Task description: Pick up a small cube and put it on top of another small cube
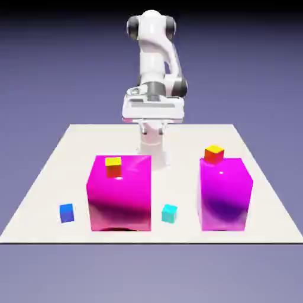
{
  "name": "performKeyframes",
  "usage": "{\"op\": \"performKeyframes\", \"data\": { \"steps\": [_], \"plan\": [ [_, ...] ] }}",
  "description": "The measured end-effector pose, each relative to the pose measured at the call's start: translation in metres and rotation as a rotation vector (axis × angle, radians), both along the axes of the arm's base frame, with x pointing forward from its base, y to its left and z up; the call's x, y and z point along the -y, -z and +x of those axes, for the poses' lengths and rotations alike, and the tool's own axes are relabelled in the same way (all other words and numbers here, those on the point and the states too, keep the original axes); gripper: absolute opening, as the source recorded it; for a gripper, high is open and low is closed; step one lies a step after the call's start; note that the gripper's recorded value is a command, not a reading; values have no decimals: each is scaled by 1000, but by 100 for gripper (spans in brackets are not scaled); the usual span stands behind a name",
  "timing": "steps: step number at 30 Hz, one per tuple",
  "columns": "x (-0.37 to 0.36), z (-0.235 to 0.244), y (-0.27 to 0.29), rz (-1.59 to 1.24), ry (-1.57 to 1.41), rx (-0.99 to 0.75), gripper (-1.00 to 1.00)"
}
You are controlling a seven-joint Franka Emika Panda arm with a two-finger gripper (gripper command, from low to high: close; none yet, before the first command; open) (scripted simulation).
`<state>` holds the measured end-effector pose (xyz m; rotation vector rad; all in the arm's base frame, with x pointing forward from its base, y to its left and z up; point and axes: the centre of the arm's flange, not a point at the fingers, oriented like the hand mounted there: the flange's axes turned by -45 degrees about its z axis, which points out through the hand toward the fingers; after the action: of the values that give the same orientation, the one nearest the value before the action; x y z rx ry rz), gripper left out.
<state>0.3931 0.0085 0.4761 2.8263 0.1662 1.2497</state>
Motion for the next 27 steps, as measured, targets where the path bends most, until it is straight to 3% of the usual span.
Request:
{"op": "performKeyframes", "data": {
  "steps": [27],
  "plan": [
    [-28, 21, -13, -845, -1229, -24, 0]
  ]
}}
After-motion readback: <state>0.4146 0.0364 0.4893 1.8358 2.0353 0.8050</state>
